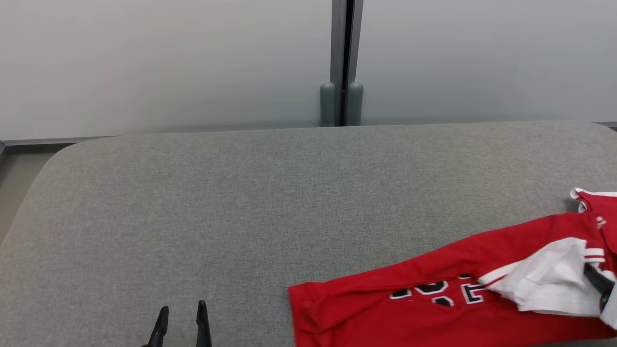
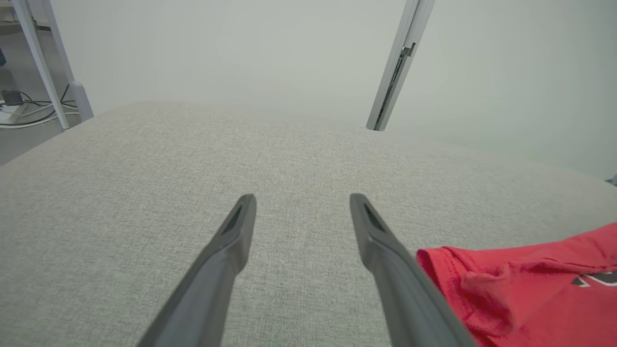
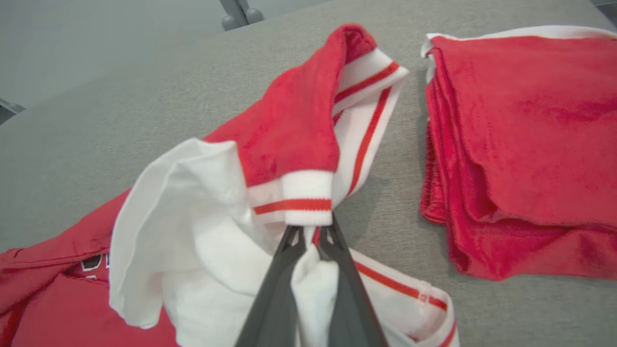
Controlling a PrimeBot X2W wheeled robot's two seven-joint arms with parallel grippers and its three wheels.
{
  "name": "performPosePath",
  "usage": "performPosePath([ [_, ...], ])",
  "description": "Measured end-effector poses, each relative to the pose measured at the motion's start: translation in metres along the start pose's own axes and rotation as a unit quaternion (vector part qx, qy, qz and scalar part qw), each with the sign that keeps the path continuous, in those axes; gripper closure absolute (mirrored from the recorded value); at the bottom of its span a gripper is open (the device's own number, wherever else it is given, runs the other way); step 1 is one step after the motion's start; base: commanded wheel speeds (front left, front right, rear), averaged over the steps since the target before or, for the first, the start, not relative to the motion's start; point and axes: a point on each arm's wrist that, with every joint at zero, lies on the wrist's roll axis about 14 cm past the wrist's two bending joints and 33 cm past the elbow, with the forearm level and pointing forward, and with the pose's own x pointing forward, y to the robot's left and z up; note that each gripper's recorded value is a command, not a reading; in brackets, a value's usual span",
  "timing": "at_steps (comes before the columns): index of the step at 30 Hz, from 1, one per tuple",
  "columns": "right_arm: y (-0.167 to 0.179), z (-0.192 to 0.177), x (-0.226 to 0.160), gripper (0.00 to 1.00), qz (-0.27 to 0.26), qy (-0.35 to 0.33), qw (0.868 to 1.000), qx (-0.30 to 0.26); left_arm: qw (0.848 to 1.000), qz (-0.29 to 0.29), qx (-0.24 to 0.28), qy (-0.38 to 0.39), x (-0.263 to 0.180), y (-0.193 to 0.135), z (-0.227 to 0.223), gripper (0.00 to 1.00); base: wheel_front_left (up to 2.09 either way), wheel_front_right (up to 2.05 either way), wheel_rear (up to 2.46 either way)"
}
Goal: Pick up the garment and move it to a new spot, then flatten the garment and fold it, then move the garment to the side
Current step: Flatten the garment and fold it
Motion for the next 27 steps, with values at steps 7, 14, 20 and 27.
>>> performPosePath([
  [7,0.012,0.027,-0.012,1.0,0.023,-0.031,0.998,-0.047,1.0,-0.008,0.0,-0.008,-0.003,0.0,0.003,0.0,0.0,0.0,0.0],
  [14,0.137,-0.001,0.001,1.0,0.186,0.003,0.978,-0.099,1.0,-0.011,-0.003,0.002,-0.008,-0.001,-0.004,0.0,0.0,0.0,0.0],
  [20,0.218,-0.041,0.016,1.0,0.267,0.038,0.959,-0.083,1.0,-0.01,-0.014,0.011,-0.012,-0.004,-0.01,0.0,0.0,0.0,0.0],
  [27,0.274,-0.063,0.027,1.0,0.31,0.058,0.947,-0.059,1.0,0.004,-0.02,0.015,-0.019,0.002,-0.014,0.0,0.0,0.0,0.0],
])
